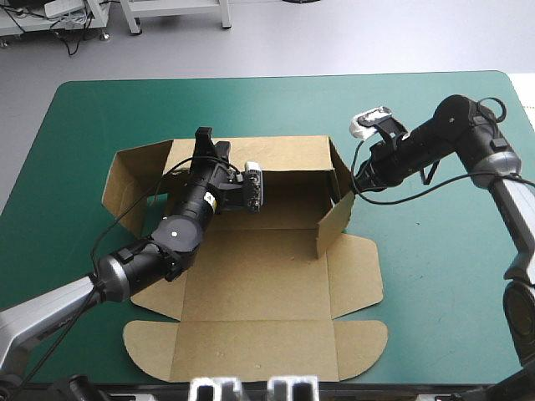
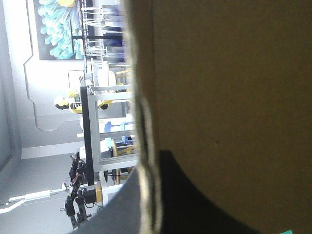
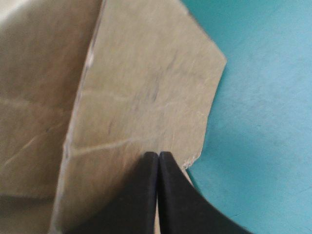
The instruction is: Fold the box
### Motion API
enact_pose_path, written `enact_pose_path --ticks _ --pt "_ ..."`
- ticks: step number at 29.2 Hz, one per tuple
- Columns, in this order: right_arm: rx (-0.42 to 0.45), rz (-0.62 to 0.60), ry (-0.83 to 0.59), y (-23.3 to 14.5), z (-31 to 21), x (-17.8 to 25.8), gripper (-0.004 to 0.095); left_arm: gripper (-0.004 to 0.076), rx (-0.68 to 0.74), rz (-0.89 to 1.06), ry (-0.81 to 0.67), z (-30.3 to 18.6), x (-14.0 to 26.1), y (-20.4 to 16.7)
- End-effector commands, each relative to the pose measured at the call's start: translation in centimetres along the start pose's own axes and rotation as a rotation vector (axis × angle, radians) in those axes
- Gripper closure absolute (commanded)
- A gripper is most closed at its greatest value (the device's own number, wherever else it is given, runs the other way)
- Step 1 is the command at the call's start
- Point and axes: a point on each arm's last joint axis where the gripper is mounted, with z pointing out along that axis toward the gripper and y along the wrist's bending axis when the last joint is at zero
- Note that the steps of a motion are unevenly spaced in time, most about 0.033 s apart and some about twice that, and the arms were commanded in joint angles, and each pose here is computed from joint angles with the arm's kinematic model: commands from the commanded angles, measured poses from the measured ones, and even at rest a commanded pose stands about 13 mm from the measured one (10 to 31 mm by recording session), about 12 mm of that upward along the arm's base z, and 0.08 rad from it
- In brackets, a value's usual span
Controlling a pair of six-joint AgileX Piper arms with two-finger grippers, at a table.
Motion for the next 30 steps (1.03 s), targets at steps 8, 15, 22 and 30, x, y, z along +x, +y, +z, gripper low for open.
enact_pose_path --ticks 8,15,22,30 --pt "0.104 -0.211 -0.352 2.6 -0.9 3.2 0.0932 0.0734 -0.096 0.007 0.008 -0.8 0.3 2.2" --pt "0.183 -0.277 -0.524 3.6 0.4 6.7 0.0932 0.0734 -0.086 0.008 -0.014 -0.9 0.0 2.1" --pt "0.138 -0.285 -0.526 3.8 1.6 7.8 0.0932 0.0734 -0.072 0.025 -0.053 -1.0 -0.8 1.8" --pt "0.077 -0.365 -0.427 4.3 2.1 8.6 0.056 0.0734 -0.054 0.041 -0.042 -0.5 -1.1 1.1"
